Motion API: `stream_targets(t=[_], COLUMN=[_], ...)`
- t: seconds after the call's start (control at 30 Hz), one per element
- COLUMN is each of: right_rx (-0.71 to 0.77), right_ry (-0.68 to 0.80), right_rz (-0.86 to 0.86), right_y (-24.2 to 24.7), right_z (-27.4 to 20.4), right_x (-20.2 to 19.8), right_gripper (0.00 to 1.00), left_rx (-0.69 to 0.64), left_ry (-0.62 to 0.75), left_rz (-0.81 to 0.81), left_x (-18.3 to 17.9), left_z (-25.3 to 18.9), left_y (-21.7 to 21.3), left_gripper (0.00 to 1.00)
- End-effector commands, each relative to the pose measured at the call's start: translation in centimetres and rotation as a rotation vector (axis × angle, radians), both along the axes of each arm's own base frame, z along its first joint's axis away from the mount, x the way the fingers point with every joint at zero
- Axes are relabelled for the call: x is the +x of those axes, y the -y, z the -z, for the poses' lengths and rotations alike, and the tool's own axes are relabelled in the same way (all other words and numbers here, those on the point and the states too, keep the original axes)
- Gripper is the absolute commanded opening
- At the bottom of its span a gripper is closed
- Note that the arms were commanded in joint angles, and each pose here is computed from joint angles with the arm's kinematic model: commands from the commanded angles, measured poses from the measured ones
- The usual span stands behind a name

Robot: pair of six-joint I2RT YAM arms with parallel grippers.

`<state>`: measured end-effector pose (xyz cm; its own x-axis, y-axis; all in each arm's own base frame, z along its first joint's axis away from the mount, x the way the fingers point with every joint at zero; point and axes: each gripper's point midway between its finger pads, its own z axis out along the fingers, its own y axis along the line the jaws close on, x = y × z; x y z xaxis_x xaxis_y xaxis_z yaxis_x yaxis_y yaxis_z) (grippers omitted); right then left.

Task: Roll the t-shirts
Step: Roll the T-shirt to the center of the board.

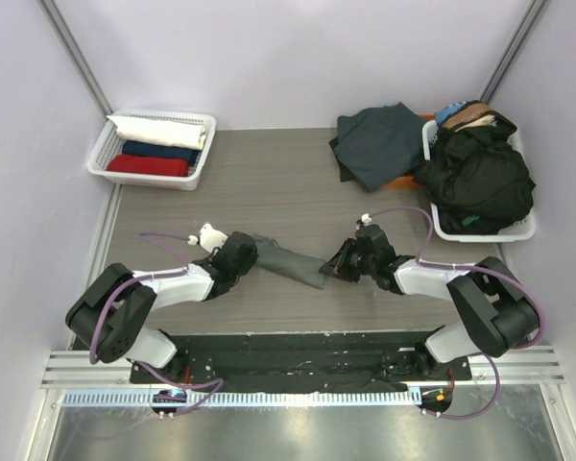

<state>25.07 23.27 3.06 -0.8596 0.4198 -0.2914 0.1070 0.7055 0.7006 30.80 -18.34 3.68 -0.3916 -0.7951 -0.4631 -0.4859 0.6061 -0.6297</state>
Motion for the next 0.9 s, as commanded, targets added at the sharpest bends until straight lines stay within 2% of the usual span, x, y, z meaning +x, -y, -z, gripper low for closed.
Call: stream_targets(t=[0.0, 0.07, 0.1, 0.2, 0.3, 0.43, 0.57, 0.67, 0.77, 0.87], right_rx=[-0.105, -0.125, -0.136, -0.192, -0.221, -0.223, -0.244, -0.243, -0.229, -0.23], right_ry=[0.041, 0.059, 0.062, 0.06, 0.027, -0.019, -0.009, -0.013, -0.021, -0.021], right_rz=[0.014, -0.007, -0.015, -0.064, -0.148, -0.224, -0.249, -0.271, -0.282, -0.286], right_y=[0.9, 0.9, 1.1, 1.9, 2.7, 3.6, 4.2, 4.2, 3.9, 3.9], right_z=[0.1, -0.1, -0.1, 0.1, 0.8, 1.6, 1.5, 1.4, 1.5, 1.6], right_x=[1.7, 2.0, 2.1, 2.4, 2.0, 1.5, 2.1, 2.2, 2.2, 2.1], right_gripper=[0.01, 0.01, 0.01, 0.01, 0.01, 0.01, 0.01, 0.01, 0.01, 0.01], left_rx=[0.026, 0.043, 0.051, 0.106, 0.184, 0.21, 0.095, 0.018, 0.028, -0.022], left_ry=[0.06, 0.064, 0.066, 0.065, 0.03, -0.021, -0.083, -0.118, -0.141, -0.145], left_rz=[-0.026, -0.013, 0.0, 0.063, 0.107, 0.163, 0.269, 0.4, 0.502, 0.583], left_x=[0.4, 0.3, 0.2, -0.1, -1.1, -1.4, -1.4, -1.6, -1.4, -1.4], left_z=[-1.4, -2.1, -2.5, -4.1, -4.9, -5.7, -4.6, -4.2, -3.4, -2.7], left_y=[-1.0, -1.1, -1.1, -1.1, -2.5, -4.0, -4.1, -2.4, -1.2, 0.2], left_gripper=[0.05, 0.16, 0.32, 0.51, 0.61, 0.63, 0.58, 0.55, 0.56, 0.58])
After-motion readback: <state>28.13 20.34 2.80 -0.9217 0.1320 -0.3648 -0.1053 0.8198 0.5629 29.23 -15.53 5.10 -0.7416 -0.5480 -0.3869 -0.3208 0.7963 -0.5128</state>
